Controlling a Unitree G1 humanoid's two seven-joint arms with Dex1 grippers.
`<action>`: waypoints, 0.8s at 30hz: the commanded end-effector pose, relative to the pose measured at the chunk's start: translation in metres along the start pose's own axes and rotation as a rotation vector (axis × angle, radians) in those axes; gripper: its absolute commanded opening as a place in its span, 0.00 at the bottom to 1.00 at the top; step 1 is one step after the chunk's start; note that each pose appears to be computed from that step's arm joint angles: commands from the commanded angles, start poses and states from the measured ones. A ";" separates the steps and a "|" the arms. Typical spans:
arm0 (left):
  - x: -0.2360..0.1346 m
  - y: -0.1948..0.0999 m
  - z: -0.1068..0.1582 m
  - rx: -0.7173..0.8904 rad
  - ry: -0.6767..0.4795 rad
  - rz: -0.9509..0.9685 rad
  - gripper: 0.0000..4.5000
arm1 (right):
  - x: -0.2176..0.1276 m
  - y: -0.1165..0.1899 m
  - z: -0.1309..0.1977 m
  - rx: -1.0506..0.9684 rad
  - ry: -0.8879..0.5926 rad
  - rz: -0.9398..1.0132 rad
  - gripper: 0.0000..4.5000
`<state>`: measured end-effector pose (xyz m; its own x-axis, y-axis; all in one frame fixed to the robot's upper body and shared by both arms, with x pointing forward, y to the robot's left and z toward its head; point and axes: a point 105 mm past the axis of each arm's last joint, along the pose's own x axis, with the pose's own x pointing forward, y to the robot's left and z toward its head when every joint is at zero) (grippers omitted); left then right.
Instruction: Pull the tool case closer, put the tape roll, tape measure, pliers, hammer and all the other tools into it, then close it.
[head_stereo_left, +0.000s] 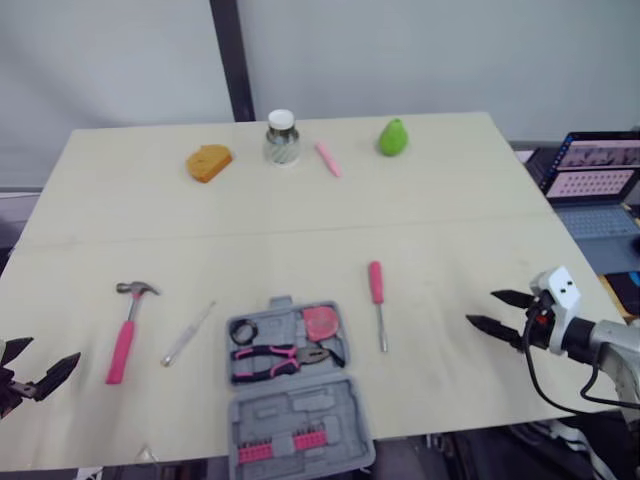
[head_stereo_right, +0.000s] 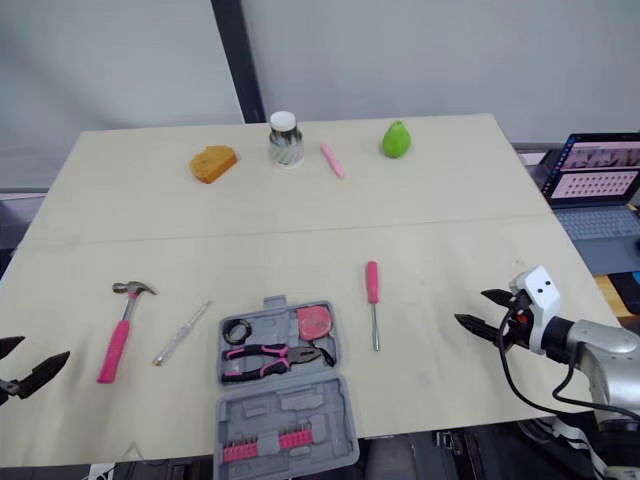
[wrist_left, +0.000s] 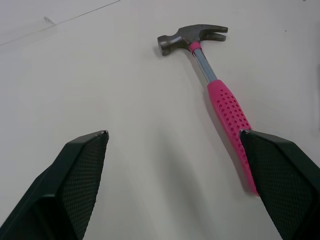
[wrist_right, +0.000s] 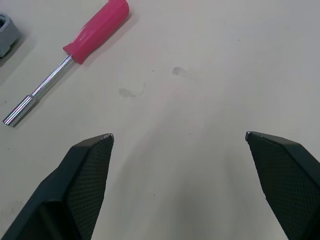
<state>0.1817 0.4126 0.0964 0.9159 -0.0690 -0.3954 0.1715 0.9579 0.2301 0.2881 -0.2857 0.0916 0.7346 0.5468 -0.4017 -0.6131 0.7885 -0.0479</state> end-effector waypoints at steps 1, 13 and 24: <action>-0.004 0.005 0.003 0.018 0.000 0.025 1.00 | -0.005 -0.003 0.011 -0.024 -0.041 -0.020 0.99; -0.003 0.004 0.002 0.017 0.001 0.022 1.00 | -0.007 -0.003 0.006 -0.025 -0.030 -0.018 0.99; 0.018 -0.035 0.018 0.037 -0.014 -0.161 1.00 | -0.002 0.024 0.006 -0.004 -0.008 0.105 0.99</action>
<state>0.1943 0.3861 0.0899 0.8858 -0.1726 -0.4308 0.2785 0.9402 0.1960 0.2756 -0.2775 0.0836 0.6943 0.5804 -0.4256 -0.6427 0.7661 -0.0036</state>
